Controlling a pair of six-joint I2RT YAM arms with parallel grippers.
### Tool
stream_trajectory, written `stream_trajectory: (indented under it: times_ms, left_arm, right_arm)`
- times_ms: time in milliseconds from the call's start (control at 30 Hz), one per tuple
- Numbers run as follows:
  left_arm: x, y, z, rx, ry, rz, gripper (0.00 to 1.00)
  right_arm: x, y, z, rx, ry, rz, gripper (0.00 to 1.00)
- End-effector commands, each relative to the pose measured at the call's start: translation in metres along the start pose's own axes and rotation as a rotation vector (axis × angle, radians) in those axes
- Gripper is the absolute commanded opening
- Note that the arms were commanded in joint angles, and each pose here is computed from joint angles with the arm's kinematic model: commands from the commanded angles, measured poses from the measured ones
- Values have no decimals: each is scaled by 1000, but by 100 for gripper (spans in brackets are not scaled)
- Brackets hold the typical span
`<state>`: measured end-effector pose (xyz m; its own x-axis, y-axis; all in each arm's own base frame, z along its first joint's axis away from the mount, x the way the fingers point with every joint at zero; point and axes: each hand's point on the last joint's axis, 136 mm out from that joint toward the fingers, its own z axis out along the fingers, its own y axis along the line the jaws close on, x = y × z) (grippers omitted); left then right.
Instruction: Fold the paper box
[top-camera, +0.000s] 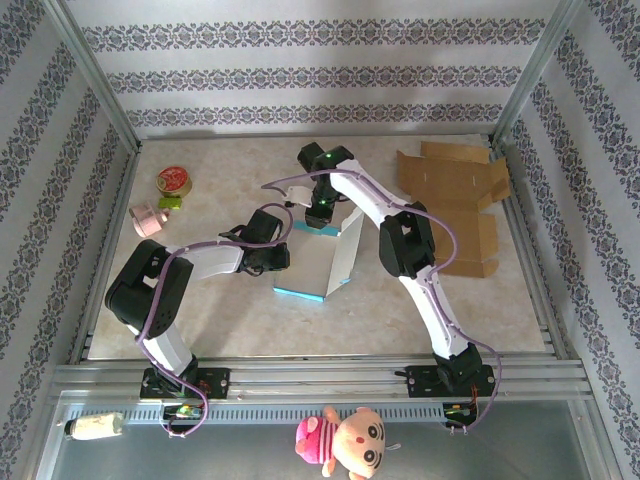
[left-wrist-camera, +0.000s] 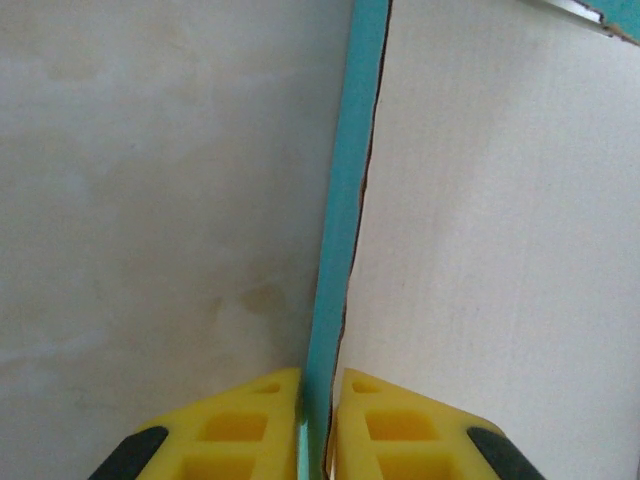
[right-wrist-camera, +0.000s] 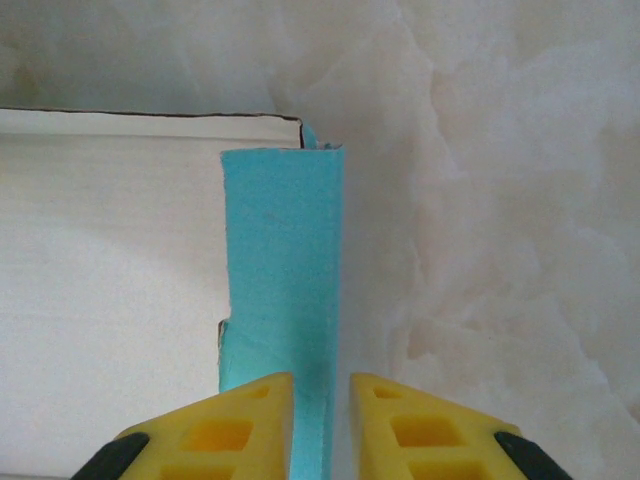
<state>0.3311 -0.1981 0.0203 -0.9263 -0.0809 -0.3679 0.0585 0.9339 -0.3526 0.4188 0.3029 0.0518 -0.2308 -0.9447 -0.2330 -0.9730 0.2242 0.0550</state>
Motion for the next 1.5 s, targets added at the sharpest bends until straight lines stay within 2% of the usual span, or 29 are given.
stream_trajectory:
  times_ms: [0, 200, 367, 600, 733, 1000, 1267, 1467]
  left_arm:
    - [-9, -12, 2, 33, -25, 22, 14]
    - [-8, -10, 3, 28, -21, 22, 14]
    - [-8, -11, 2, 34, -22, 20, 14]
    - [-7, -10, 2, 32, -25, 17, 14]
    - [-6, -10, 2, 33, -25, 19, 14]
    - [-5, -10, 2, 37, -26, 16, 14]
    - [-3, -9, 2, 37, -28, 13, 14]
    - [-5, -10, 2, 41, -34, 9, 14]
  right_arm:
    - [8, 4, 13, -28, 44, -6, 23]
    - [10, 5, 20, -41, 52, -3, 22]
    - [12, 4, 24, -40, 63, -6, 14]
    - [18, 7, 36, -41, 104, -19, 16]
    - [23, 6, 40, -33, 130, -27, 13]
    - [26, -4, 49, 39, 169, -41, 8]
    - [39, -3, 72, 116, 238, -143, 6]
    - [43, 13, 75, 85, 238, -204, 3]
